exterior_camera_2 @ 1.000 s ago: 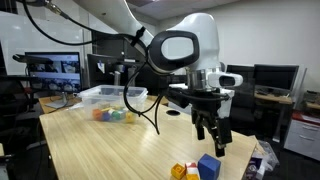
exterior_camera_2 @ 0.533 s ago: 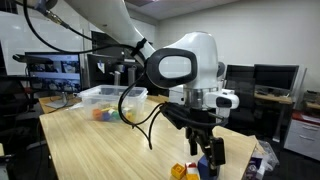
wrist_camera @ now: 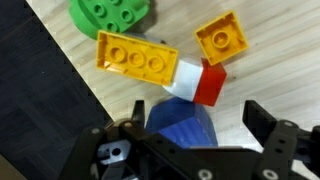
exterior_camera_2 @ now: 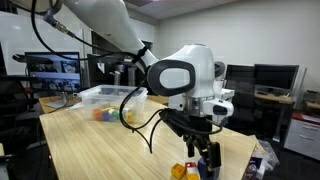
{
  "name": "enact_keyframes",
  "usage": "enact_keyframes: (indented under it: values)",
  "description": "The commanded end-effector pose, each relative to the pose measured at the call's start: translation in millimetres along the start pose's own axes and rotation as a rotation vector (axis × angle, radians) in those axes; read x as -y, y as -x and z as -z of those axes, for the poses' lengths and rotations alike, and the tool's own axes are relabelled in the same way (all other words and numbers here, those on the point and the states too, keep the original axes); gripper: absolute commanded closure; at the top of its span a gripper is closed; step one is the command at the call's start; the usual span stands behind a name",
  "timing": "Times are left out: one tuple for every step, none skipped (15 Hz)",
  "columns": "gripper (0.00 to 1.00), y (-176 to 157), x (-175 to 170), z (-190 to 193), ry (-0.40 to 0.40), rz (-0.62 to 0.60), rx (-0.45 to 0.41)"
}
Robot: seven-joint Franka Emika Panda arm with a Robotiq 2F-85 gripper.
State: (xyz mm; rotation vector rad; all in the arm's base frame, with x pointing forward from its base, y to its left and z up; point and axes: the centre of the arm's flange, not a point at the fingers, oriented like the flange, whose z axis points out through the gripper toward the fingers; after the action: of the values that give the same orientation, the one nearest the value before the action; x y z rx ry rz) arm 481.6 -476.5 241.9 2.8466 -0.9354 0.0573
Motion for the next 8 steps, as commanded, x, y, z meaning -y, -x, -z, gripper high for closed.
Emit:
enact_keyframes:
  values:
    - [0.00,-13.7,4.9,-8.6,-0.023,0.028,-0.034]
    - [0.00,-17.4,7.0,-9.2,-0.023,0.026,-0.038]
    - [0.00,-20.4,7.7,-8.6,-0.023,0.022,-0.042]
    - [0.00,-22.2,7.7,-8.0,-0.023,0.019,-0.042]
    - [0.00,-23.7,7.2,-7.3,-0.018,0.019,-0.046]
    - [0.00,-24.2,6.2,-5.6,-0.014,0.017,-0.048]
    - [0.00,-24.6,4.7,-4.0,-0.011,0.014,-0.048]
    - [0.01,-25.2,3.0,-3.1,-0.007,0.011,-0.051]
